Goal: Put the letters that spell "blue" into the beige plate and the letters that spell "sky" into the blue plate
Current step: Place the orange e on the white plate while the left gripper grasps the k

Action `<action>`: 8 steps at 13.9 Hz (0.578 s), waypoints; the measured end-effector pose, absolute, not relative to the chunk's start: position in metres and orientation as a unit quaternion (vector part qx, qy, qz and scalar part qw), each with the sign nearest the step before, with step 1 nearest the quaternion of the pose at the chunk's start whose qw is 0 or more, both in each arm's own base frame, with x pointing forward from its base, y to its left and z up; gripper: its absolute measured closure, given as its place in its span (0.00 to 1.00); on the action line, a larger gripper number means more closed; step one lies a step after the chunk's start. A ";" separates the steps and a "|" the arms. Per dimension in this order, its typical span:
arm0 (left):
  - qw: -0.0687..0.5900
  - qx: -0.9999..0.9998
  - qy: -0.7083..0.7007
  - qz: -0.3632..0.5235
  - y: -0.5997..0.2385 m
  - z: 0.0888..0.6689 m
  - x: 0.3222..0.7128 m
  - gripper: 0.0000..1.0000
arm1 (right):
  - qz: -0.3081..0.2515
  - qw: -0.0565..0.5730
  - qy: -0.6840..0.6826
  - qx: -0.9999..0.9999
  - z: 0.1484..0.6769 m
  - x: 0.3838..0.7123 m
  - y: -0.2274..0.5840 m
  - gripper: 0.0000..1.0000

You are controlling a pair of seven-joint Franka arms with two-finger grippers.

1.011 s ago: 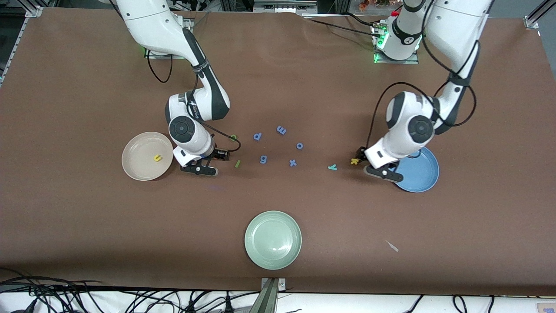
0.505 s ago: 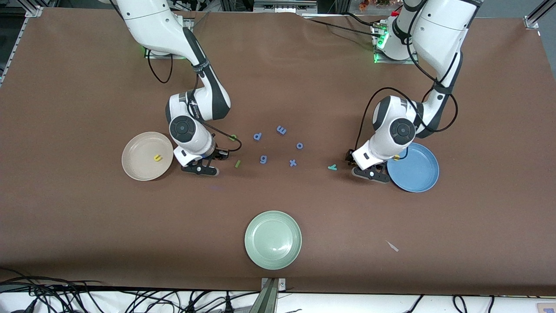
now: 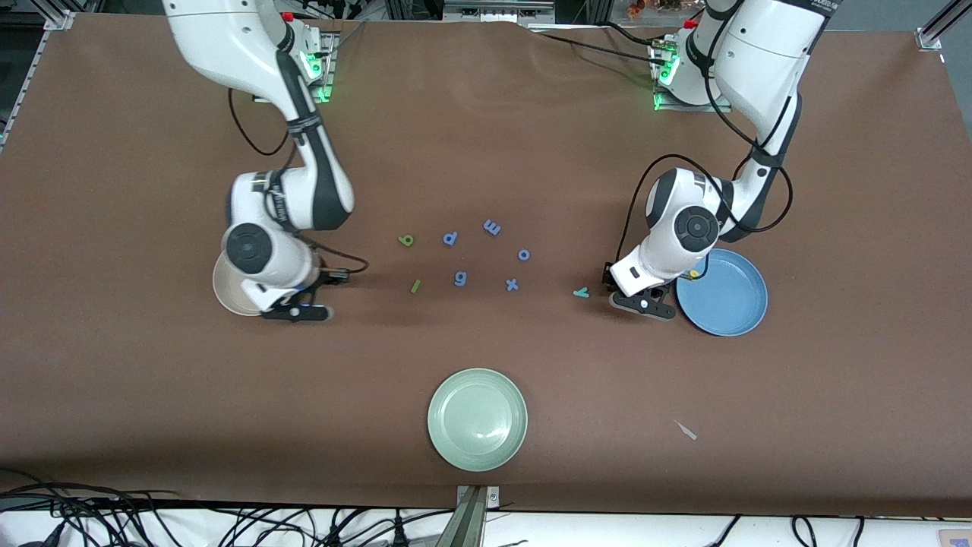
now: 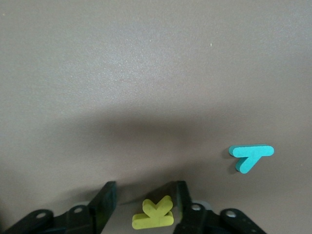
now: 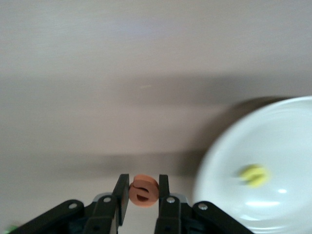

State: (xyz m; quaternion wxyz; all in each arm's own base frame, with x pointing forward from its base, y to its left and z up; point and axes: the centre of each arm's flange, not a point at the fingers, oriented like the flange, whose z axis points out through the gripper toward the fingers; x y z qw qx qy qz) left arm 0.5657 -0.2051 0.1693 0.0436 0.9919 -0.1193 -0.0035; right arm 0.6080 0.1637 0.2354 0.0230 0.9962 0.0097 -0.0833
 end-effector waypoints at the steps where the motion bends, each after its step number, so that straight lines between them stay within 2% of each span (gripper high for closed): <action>1: 0.044 0.992 -0.119 -0.004 -0.205 0.169 0.566 0.52 | -0.085 0.027 0.019 0.996 0.240 0.613 0.141 0.72; 2: 0.044 0.992 -0.119 -0.004 -0.205 0.169 0.566 0.52 | -0.087 0.030 0.023 0.995 0.241 0.615 0.120 0.72; 3: 0.044 0.992 -0.119 -0.004 -0.205 0.169 0.566 0.57 | -0.091 0.032 0.017 0.995 0.240 0.616 0.102 0.72; 6: 0.044 0.992 -0.119 -0.004 -0.205 0.169 0.566 0.57 | -0.104 0.034 0.000 0.994 0.229 0.617 0.065 0.72; 7: 0.044 0.992 -0.119 -0.003 -0.205 0.169 0.566 0.57 | -0.109 0.034 -0.004 0.993 0.227 0.616 0.061 0.67; 8: 0.044 0.992 -0.119 -0.003 -0.205 0.169 0.566 0.58 | -0.112 0.034 -0.005 0.993 0.226 0.616 0.060 0.57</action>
